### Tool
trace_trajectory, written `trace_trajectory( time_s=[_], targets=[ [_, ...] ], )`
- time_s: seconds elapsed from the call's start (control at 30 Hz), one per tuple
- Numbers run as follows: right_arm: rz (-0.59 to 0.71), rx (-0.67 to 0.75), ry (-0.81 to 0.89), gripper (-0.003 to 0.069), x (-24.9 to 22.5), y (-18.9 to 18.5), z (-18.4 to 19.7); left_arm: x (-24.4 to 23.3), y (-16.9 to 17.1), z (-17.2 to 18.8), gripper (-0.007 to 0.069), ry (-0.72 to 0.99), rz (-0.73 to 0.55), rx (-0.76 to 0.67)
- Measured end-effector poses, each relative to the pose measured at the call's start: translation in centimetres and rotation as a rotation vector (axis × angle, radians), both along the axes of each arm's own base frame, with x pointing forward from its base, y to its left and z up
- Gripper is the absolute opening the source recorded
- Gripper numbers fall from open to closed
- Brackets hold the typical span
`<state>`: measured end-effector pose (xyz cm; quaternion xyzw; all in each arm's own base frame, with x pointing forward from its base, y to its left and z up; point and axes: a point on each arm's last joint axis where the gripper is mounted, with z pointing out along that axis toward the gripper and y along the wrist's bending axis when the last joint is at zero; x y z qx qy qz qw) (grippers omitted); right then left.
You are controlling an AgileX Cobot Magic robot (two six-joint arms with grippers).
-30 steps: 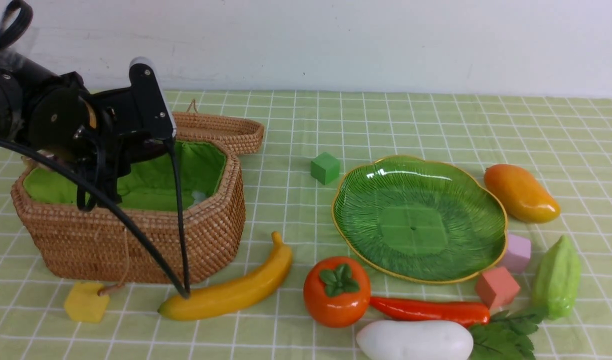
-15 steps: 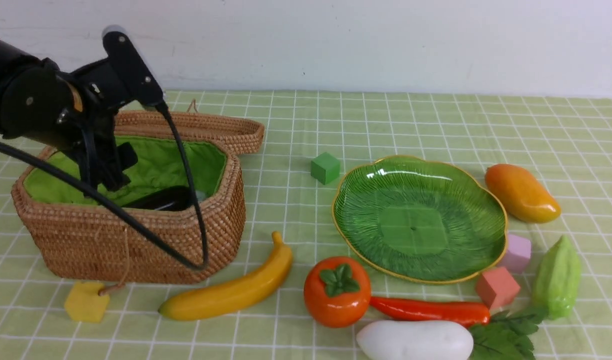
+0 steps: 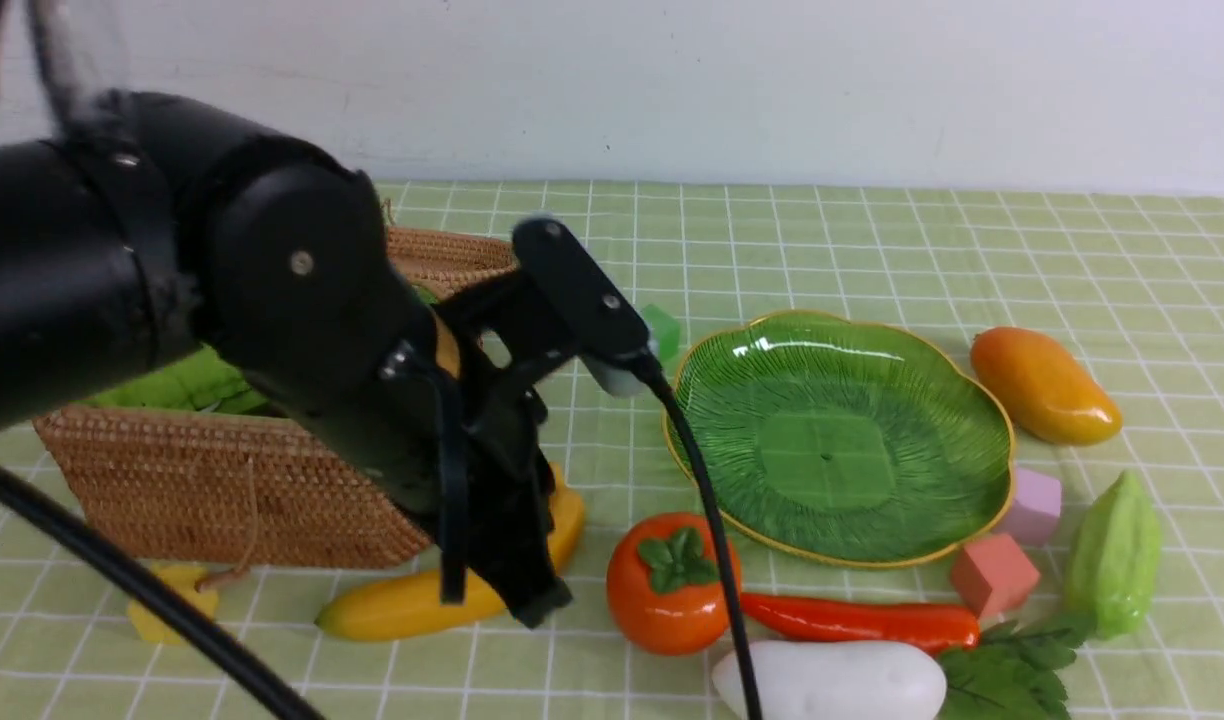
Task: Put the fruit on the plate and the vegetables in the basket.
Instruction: Use the left arm to grab a banana and put it into the right plate
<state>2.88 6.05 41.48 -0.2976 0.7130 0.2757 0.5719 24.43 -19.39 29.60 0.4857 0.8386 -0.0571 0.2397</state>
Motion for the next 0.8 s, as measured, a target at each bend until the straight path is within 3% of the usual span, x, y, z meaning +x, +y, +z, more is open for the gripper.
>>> trace_trajectory(
  time_s=[0.1,0.17,0.23,0.33,0.4,0.53,0.8],
  targets=[
    [0.006,-0.005,0.007,0.0027,-0.1,0.0,-0.1,1.0,-0.9,-2.3,0.007,0.046,-0.002,0.04],
    [0.013,-0.012,0.014,0.0031,-0.1,0.1,-0.2,1.8,-1.3,-4.0,0.0185,0.059,-0.009,0.085],
    [0.015,-0.016,0.017,0.0032,-0.1,0.1,-0.2,2.2,-1.5,-4.8,0.0254,0.058,-0.008,0.105],
    [0.016,-0.02,0.019,0.0032,-0.1,0.1,-0.2,3.5,-1.7,-6.2,0.0438,0.011,0.024,0.128],
    [0.017,-0.023,0.02,0.0032,-0.2,0.1,-0.3,4.0,-1.8,-6.5,0.0507,-0.026,0.049,0.133],
    [0.023,-0.027,0.026,0.0032,-0.2,0.1,-0.3,4.9,-1.9,-7.7,0.0561,-0.057,0.076,0.163],
    [0.025,-0.031,0.029,0.0034,-0.2,0.1,-0.4,5.9,-2.2,-10.8,0.0526,-0.039,0.069,0.242]
  ],
)
